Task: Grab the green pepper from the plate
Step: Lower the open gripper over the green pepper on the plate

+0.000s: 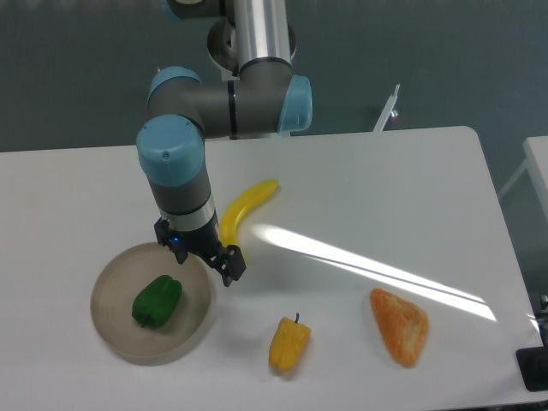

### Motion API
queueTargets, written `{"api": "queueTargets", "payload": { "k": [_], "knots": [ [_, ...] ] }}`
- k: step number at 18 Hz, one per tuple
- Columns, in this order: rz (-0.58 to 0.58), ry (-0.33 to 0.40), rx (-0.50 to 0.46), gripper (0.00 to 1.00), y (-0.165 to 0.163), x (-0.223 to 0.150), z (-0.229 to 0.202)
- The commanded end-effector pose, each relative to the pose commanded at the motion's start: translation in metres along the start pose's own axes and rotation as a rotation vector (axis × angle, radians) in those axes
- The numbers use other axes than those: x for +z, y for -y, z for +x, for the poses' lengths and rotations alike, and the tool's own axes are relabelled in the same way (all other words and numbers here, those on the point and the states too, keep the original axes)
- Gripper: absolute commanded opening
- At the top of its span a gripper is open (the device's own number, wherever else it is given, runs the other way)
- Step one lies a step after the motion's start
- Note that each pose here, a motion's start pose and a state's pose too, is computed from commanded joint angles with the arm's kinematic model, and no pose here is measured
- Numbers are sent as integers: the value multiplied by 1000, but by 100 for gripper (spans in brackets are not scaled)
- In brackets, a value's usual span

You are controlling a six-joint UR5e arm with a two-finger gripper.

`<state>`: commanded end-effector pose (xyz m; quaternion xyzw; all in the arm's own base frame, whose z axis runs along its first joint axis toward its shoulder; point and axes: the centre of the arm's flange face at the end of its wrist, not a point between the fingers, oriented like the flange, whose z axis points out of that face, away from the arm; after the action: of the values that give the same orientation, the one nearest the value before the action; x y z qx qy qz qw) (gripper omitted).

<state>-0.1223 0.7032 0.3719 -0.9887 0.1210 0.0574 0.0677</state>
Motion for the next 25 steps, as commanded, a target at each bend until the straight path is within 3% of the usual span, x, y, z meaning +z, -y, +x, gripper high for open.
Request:
{"api": "queueTargets", "payload": {
  "k": [11,20,25],
  "knots": [
    [40,-4,-38,100,11,11,14],
    [131,-142,-151,100,23,52,44],
    [110,-158,-139,100,26,72,55]
  ]
}}
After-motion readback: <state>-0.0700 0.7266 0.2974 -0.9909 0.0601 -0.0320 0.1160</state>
